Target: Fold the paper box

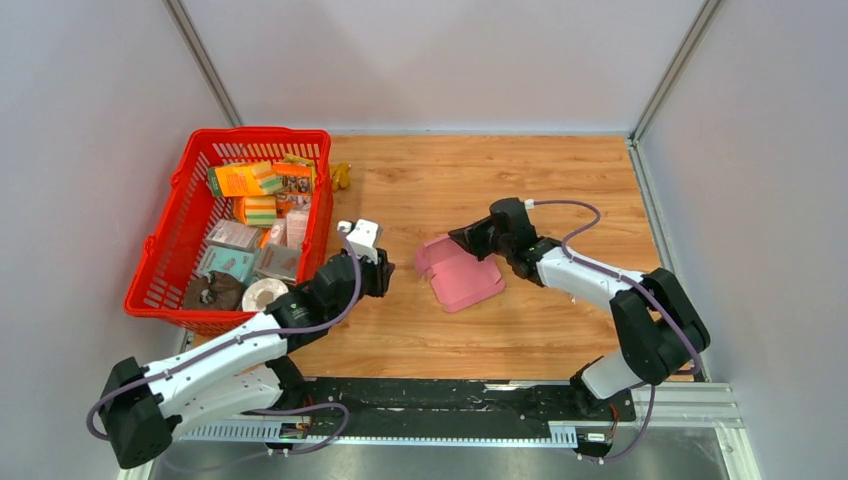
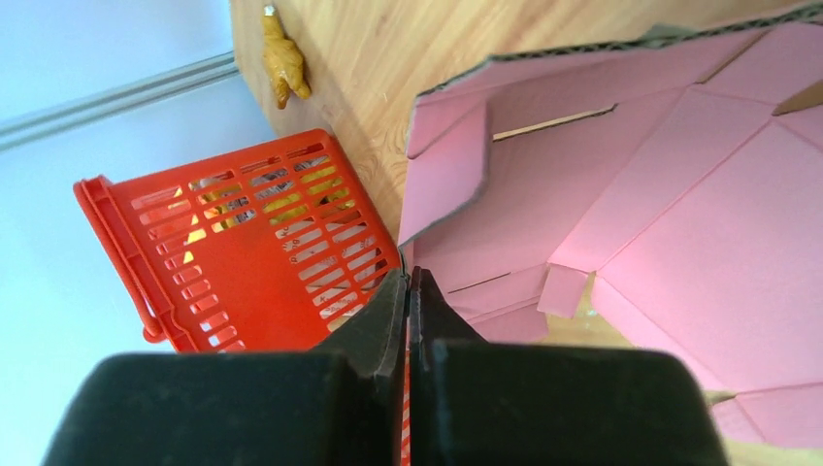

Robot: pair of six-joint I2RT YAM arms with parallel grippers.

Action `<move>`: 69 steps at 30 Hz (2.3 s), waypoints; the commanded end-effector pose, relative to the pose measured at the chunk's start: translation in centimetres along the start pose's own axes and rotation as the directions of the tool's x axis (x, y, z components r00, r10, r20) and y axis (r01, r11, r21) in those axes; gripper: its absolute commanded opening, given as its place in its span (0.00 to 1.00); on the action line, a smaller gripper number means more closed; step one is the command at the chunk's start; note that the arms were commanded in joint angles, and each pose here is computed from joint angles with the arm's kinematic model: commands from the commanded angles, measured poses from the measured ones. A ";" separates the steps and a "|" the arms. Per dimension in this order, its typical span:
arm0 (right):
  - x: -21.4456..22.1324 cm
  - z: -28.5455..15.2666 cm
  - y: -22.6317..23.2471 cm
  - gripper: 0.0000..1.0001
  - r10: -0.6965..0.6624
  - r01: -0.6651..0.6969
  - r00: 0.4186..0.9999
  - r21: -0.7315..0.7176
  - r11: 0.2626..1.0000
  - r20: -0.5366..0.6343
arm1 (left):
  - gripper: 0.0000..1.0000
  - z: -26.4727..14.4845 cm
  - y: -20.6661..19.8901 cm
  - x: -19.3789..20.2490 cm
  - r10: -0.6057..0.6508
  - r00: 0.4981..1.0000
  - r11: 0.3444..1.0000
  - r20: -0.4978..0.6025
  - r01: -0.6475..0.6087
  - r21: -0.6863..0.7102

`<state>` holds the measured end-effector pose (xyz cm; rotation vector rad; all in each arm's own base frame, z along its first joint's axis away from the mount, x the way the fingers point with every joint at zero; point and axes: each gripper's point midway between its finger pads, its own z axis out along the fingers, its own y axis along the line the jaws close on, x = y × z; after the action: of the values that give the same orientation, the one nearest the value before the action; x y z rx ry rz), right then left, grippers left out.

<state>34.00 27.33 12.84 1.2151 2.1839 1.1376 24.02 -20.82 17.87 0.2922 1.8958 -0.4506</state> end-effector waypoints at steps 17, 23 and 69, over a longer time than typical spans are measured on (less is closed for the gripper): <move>-2.1 3.6 2.2 0.00 -0.293 0.222 0.951 -0.440 0.870 -0.099 | 0.32 6.0 -0.1 5.1 0.010 0.983 1.000 -0.184 -0.014 -0.021; -2.5 3.6 1.4 0.00 -0.341 0.287 0.938 -0.418 0.862 -0.059 | 0.40 8.9 -0.8 4.8 0.042 0.982 0.998 -0.184 -0.048 -0.029; -2.3 4.0 -0.4 0.00 -0.256 0.185 0.960 -0.436 0.881 -0.109 | 0.48 12.5 -2.1 5.2 0.001 0.980 0.999 -0.201 -0.008 -0.035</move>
<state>38.84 26.31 10.58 0.7335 1.9435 1.5229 32.54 -30.59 7.47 0.3838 2.1659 -0.4161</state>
